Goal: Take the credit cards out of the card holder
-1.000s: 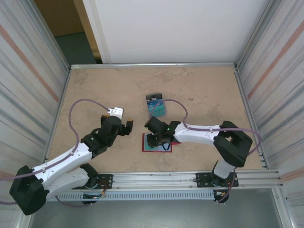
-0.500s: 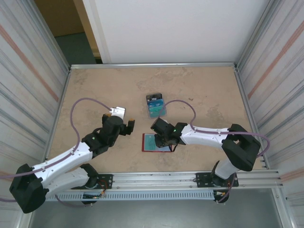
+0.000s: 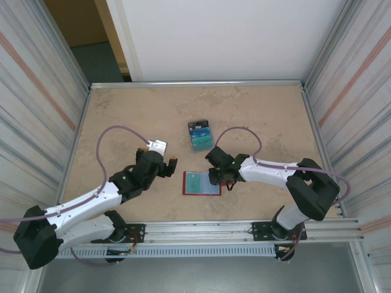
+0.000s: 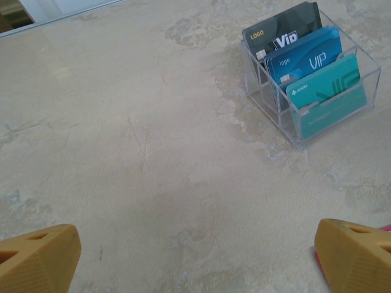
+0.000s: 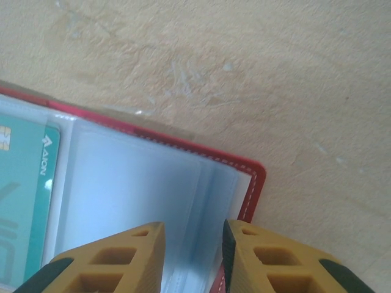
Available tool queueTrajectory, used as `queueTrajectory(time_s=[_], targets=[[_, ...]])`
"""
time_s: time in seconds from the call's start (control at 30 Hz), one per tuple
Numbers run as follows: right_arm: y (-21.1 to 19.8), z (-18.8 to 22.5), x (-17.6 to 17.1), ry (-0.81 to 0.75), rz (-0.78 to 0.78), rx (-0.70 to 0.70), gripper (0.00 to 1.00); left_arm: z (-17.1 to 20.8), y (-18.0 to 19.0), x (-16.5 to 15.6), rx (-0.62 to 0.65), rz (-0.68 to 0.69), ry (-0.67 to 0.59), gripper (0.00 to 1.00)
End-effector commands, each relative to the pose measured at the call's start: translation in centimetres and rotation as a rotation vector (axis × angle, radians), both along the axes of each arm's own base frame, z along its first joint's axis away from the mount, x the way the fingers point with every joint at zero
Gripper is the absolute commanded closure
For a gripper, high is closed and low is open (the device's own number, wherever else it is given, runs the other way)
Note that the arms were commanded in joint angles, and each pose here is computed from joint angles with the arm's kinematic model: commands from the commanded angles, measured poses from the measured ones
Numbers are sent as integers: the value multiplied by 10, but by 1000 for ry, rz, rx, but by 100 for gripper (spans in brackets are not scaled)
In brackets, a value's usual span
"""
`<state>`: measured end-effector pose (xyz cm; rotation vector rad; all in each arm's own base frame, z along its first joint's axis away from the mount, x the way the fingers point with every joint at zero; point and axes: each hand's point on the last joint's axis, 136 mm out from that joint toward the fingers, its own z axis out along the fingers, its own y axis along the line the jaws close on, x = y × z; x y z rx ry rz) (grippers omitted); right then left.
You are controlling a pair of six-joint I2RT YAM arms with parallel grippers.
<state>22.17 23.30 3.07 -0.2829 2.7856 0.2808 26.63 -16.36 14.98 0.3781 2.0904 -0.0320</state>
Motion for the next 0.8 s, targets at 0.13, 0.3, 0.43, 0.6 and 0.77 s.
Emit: queueTrajectory(time_s=[0.13,0.3,0.43,0.6,0.77], targets=[[-10,-11,6,19,59,-20,70,2,-13,1,-13,-14,7,1],[-10,-14,10,30,81,-15,71,-6,-17,0,4,-17,25,1],[-3,-16,14,37,107,-2,74,-12,-19,-2,-5,-12,42,1],[8,-15,22,30,149,4,75,-17,-18,-3,-8,-4,55,1],[14,-8,31,23,168,9,74,-26,-16,-4,2,10,83,1]])
